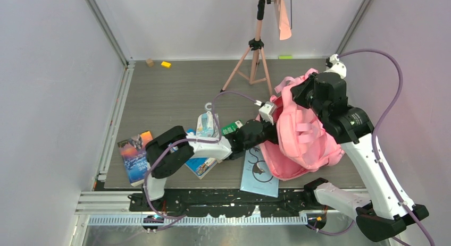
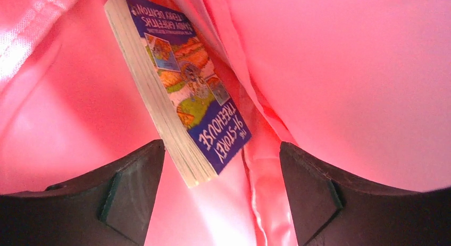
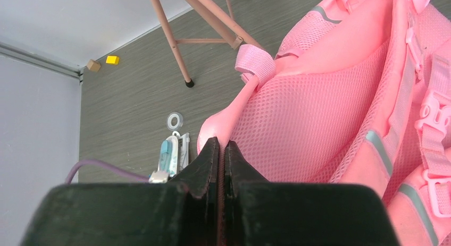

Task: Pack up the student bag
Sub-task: Place the book in the student bag.

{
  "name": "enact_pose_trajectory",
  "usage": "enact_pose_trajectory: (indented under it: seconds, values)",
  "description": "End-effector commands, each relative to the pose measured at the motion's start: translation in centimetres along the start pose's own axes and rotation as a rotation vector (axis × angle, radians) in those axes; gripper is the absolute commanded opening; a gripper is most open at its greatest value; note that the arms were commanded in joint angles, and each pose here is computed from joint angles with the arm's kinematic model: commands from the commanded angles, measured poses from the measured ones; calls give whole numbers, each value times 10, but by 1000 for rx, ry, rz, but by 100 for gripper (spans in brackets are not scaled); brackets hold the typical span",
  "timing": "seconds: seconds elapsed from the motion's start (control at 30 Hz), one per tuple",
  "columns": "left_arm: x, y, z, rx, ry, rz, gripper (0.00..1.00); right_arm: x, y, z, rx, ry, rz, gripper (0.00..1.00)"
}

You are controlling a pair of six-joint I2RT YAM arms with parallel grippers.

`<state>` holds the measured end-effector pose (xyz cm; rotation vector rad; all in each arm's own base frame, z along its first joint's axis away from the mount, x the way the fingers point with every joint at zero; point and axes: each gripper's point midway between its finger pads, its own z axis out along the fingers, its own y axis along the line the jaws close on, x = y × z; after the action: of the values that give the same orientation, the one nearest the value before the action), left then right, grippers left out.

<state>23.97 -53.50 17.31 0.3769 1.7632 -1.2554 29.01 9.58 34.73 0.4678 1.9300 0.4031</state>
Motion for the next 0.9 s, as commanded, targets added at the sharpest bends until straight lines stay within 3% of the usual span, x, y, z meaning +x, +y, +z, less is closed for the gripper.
enact_pose_trajectory:
  seconds: [0.0,0.43,0.53,0.67,0.87]
  values:
    - [-49,-29,-32,69,-100,77,83,-59,30,-27,-134,-212,83,0]
    - [-33,12,-140,-183,111,69,88,-61,20,-26,-90,-235,57,0]
    - [-22,33,-167,-294,163,1,90,-61,19,-26,-88,-245,60,0]
    - [-17,56,-196,-376,127,-135,91,-59,17,-25,-86,-245,62,0]
    - [-17,117,-241,-577,160,-197,95,-55,17,-21,-86,-236,58,0]
